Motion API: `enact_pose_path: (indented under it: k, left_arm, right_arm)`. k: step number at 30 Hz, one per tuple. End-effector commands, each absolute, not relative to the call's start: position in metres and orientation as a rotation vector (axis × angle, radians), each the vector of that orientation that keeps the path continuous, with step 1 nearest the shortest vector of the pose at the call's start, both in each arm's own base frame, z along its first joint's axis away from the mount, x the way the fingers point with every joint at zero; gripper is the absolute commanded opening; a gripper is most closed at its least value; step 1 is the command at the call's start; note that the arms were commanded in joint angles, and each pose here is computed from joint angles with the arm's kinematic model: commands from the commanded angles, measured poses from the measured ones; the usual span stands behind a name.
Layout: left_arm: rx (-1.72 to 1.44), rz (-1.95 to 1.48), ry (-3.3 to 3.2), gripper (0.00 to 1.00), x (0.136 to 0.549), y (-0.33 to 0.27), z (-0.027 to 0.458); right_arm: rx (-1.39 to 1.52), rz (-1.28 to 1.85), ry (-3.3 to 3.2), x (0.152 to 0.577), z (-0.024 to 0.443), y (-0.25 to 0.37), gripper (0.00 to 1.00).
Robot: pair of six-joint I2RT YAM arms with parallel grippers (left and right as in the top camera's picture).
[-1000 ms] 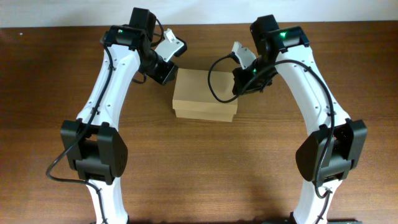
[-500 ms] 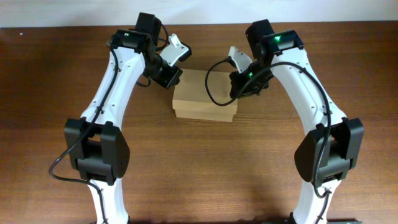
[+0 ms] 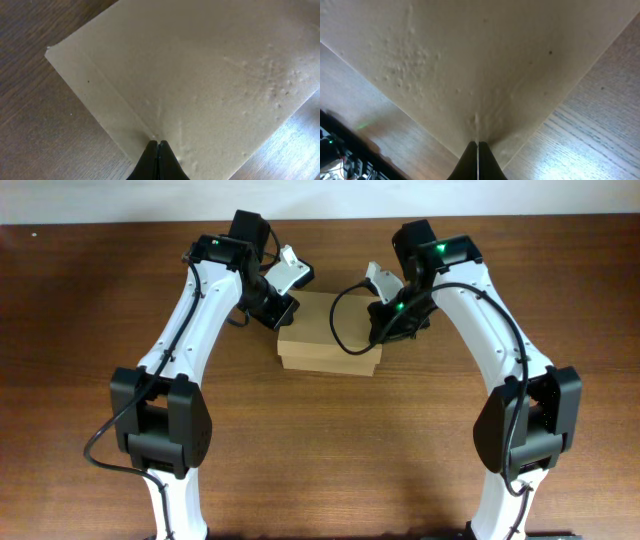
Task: Pack container
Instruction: 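Press down on the closed lid with both grippers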
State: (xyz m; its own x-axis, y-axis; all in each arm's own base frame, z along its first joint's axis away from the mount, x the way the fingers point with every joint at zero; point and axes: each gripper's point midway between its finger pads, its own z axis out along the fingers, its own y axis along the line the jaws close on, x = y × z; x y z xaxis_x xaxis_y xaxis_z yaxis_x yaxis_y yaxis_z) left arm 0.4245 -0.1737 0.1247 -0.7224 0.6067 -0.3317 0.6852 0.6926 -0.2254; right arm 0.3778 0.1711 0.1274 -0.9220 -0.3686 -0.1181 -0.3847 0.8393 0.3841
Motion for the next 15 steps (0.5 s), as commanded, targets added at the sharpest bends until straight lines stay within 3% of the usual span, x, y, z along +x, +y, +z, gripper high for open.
enact_pose_path:
  k: [1,15]
  left_arm:
    - [1.023,-0.487,2.711,0.02,0.421,-0.171,0.114]
    - [1.027,-0.515,2.82,0.02,0.394,-0.163,0.069]
  right_arm:
    - [-0.62,0.617,2.98,0.374,0.124,0.172,0.04]
    - [-0.609,0.613,3.031,0.362,0.092,0.168,0.04]
